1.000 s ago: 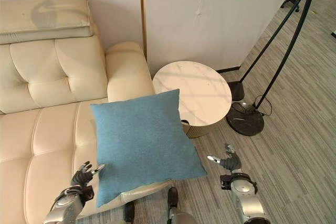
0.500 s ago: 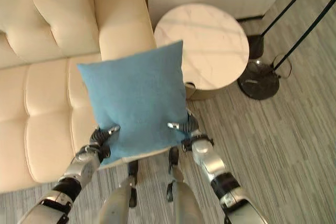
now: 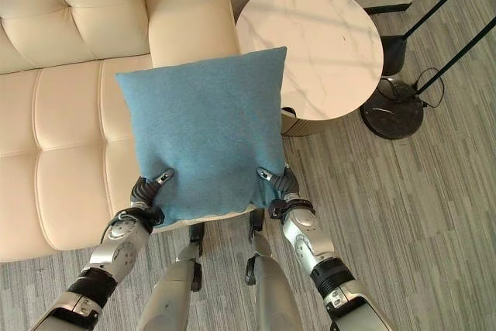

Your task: Pick up all the scattered cushions and arrange them neatly on the sofa.

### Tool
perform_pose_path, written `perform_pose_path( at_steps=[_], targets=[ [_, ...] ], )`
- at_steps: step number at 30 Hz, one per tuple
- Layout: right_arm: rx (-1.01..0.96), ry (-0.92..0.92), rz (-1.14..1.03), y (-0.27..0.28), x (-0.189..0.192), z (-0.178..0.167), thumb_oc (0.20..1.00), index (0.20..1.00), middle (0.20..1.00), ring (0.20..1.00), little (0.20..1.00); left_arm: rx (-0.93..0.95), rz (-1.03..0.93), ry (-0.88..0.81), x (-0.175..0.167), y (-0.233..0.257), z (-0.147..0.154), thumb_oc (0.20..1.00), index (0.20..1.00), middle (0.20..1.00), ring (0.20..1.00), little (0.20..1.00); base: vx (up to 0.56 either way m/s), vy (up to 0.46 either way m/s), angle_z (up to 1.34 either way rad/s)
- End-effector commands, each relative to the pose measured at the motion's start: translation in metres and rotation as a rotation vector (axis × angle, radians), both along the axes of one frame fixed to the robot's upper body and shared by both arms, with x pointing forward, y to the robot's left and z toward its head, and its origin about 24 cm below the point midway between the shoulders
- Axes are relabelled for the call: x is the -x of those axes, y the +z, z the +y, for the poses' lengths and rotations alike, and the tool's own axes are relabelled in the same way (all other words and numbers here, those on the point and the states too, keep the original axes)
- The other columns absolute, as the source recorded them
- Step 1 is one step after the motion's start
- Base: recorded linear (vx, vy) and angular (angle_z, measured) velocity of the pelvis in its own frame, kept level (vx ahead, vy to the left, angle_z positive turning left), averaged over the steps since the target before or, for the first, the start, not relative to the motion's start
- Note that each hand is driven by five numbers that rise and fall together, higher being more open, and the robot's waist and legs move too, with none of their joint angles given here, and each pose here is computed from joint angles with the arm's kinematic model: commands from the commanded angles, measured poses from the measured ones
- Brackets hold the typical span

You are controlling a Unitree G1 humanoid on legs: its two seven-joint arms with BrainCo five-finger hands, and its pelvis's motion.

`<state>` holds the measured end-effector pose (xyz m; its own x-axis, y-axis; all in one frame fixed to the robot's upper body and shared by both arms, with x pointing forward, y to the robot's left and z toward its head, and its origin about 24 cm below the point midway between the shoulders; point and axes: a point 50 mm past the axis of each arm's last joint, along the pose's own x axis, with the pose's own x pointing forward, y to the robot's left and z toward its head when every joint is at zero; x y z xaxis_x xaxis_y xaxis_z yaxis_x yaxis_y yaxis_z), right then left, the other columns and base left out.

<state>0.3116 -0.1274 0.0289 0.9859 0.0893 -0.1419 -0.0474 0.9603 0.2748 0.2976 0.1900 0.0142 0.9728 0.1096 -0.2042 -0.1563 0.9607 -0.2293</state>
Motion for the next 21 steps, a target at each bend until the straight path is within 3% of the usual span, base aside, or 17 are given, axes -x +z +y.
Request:
perform_pose_path(
  at_steps=[1,12,21],
  targets=[
    [-0.198,0.226,-0.092,0.023,0.012,0.062,0.200,0.200,0.200,0.200,0.200,0.217,-0.178,-0.280,-0.005,0.036,-0.085,0.200,0.200,0.200,0.200,0.200,-0.01,0.037,0.08],
    [-0.382,0.342,-0.187,0.038,0.058,0.048,0.200,0.200,0.200,0.200,0.200,0.522,-0.192,-0.383,0.043,0.037,-0.088,0.200,0.200,0.200,0.200,0.200,0.02,0.055,-0.01],
    [-0.570,0.406,-0.199,0.044,0.082,0.048,0.200,0.200,0.200,0.200,0.200,0.541,-0.185,-0.416,0.064,0.035,-0.079,0.200,0.200,0.200,0.200,0.200,-0.08,0.081,-0.17]
  ],
)
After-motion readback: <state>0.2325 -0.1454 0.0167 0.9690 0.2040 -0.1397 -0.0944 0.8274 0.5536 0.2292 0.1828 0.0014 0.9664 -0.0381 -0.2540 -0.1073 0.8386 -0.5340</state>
